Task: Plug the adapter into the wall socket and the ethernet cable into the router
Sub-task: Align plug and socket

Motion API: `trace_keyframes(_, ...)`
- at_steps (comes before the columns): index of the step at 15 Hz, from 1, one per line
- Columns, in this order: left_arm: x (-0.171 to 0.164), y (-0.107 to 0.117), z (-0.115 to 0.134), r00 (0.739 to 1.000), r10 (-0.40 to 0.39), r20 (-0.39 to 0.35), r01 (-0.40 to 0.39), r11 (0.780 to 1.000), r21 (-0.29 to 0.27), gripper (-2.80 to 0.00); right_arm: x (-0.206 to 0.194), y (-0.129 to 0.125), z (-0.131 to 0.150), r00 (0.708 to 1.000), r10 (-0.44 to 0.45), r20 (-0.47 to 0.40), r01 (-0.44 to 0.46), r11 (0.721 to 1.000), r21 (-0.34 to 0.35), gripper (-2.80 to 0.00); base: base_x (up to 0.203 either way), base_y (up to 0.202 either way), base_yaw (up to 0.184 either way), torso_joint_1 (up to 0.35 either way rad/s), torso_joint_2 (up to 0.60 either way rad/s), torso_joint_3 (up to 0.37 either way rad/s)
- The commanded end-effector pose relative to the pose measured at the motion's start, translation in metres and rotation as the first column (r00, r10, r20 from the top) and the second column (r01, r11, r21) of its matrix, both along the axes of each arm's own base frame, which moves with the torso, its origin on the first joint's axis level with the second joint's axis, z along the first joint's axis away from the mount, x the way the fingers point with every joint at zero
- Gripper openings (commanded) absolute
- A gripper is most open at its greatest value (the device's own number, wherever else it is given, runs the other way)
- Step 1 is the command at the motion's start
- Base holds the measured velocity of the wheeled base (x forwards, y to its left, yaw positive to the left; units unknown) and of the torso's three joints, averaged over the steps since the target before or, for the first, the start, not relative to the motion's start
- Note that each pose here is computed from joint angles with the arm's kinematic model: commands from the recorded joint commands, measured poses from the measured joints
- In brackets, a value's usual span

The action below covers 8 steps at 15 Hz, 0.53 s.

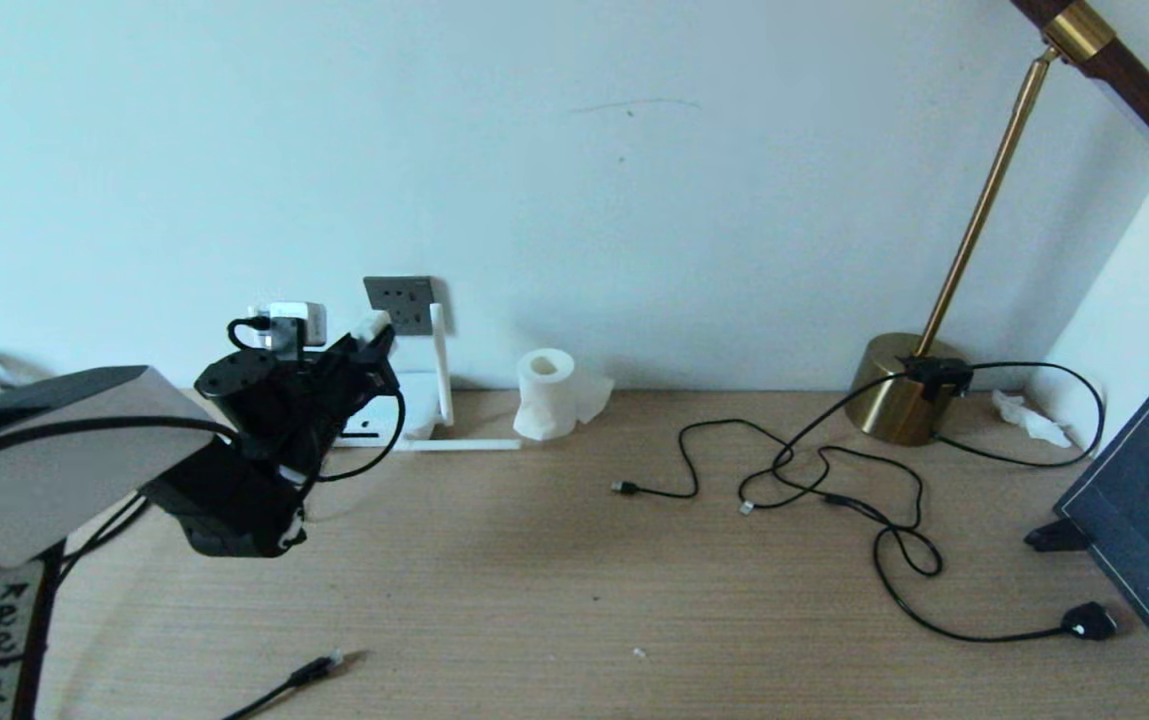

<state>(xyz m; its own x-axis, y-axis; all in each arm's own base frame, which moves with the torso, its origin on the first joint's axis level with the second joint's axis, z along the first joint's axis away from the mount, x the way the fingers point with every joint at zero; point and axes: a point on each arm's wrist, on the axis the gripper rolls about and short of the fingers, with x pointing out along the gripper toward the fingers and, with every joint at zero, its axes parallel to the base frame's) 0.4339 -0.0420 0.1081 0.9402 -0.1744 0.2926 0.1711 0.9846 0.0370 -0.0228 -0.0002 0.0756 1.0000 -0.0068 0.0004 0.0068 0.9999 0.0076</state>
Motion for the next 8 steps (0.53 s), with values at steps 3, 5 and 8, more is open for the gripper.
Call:
trace_keyframes(3, 0.0004, 0.0017, 0.0012, 1.000, -0.002, 0.011, 0.002, 1.000, 0.000, -2.80, 0.0002, 0.0000, -0.0003, 1.000, 0.001, -0.002, -0.001, 1.000, 0.000, 0.00, 0.000, 0.000, 0.000, 0.000, 0.00, 0.000)
trace_keyframes(5, 0.0041, 0.0033, -0.0016, 1.000, 0.003, 0.013, -0.002, 1.000, 0.000, -2.80, 0.0000, 0.0000, 0.0001, 1.000, 0.001, 0.000, -0.001, 1.000, 0.000, 0.00, 0.000, 0.000, 0.000, 0.000, 0.00, 0.000)
trace_keyframes(8, 0.0082, 0.0057, 0.0008, 0.999, 0.007, 0.032, -0.007, 1.000, -0.002, -2.80, 0.0001, 0.0000, -0.0003, 1.000, 0.001, 0.000, -0.001, 1.000, 0.000, 0.00, 0.000, 0.000, 0.000, 0.000, 0.00, 0.000)
